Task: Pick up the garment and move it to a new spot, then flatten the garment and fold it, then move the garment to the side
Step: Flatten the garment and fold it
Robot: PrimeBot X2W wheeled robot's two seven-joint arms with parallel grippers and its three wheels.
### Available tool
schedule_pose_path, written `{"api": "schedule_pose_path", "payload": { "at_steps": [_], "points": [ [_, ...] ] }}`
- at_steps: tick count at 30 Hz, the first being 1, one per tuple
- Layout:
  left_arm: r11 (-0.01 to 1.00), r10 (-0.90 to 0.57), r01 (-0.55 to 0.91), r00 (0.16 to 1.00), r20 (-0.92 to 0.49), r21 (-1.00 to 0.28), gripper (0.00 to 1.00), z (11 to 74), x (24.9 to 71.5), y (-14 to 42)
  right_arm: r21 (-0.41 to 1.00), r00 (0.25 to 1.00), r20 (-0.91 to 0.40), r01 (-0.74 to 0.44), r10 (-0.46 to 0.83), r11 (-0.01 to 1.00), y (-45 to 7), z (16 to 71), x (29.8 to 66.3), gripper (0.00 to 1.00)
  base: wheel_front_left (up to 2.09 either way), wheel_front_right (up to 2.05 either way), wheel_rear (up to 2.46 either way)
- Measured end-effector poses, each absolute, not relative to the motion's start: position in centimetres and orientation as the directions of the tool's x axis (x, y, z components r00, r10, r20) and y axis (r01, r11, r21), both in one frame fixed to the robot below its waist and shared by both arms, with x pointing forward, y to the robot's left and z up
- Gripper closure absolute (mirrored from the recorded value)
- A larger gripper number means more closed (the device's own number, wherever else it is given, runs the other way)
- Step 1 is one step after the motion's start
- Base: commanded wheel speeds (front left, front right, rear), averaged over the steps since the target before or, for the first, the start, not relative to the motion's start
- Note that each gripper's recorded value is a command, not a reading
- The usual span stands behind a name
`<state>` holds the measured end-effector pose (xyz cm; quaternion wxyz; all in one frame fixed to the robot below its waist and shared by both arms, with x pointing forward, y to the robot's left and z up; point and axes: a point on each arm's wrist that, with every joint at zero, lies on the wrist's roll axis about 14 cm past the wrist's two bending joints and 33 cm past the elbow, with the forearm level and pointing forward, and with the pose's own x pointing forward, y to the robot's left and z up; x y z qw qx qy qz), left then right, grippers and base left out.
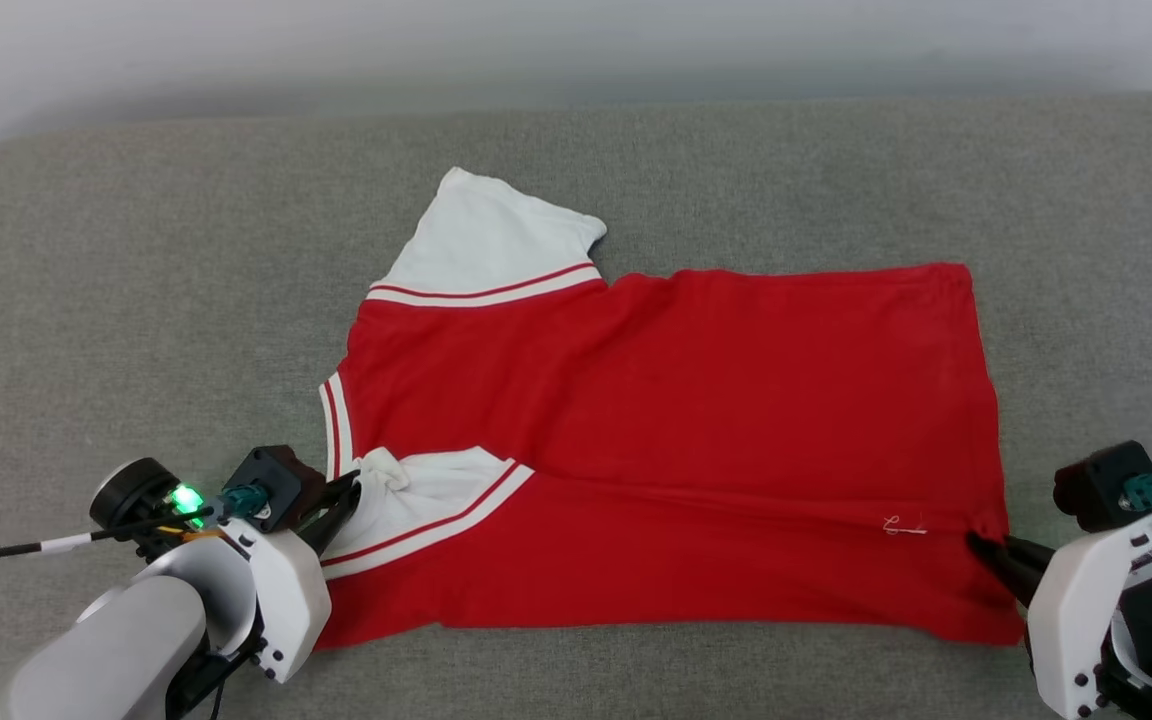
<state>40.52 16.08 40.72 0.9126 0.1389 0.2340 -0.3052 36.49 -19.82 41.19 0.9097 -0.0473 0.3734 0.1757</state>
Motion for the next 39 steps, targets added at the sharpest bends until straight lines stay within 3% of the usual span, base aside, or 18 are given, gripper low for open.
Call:
{"api": "schedule_pose_path", "payload": {
  "at_steps": [10,11,12,13,14,22,28,33,39],
  "points": [
    [0.772,-0.499,0.632,0.665,-0.556,0.063,1.00,37.2,41.4,15.5,0.068,0.568,-0.769,-0.382,0.292,0.922,-19.0,36.9,37.3,1.00,0.00,0.00,0.00],
    [0.773,-0.503,0.632,0.665,-0.552,0.057,0.55,37.3,41.2,15.4,0.072,0.569,-0.768,-0.381,0.295,0.922,-18.9,36.9,37.3,1.00,0.00,0.00,0.00],
    [0.775,-0.505,0.629,0.666,-0.548,0.050,0.00,37.4,41.0,15.3,0.077,0.569,-0.766,-0.380,0.298,0.922,-18.8,36.9,37.1,0.77,0.00,0.00,0.00],
    [0.777,-0.508,0.628,0.670,-0.541,0.049,0.00,37.6,40.9,15.2,0.079,0.578,-0.759,-0.378,0.301,0.923,-18.8,37.1,37.2,0.23,0.00,0.00,0.00],
    [0.778,-0.509,0.626,0.674,-0.536,0.049,0.00,37.8,40.8,15.3,0.077,0.591,-0.748,-0.376,0.302,0.924,-18.8,37.4,37.3,0.00,0.00,0.00,0.00],
    [0.817,-0.474,0.573,0.737,-0.481,0.073,0.00,41.8,40.3,17.6,0.048,0.721,-0.614,-0.372,0.321,0.927,-18.9,41.5,37.6,0.00,0.00,0.00,0.00],
    [0.837,-0.446,0.544,0.741,-0.502,0.058,0.00,46.0,40.5,19.0,0.019,0.762,-0.557,-0.386,0.330,0.922,-18.4,43.7,37.0,0.00,0.00,0.00,0.00],
    [0.840,-0.392,0.543,0.613,-0.686,0.005,0.00,45.9,39.1,19.8,0.020,0.776,-0.535,-0.384,0.335,0.923,-17.9,44.5,36.9,0.00,0.00,0.00,0.00],
    [0.837,-0.311,0.544,0.392,-0.866,-0.054,0.00,44.2,36.5,19.9,0.028,0.774,-0.538,-0.381,0.335,0.924,-17.4,44.5,36.7,0.00,0.00,0.00,0.00]
  ]
}}
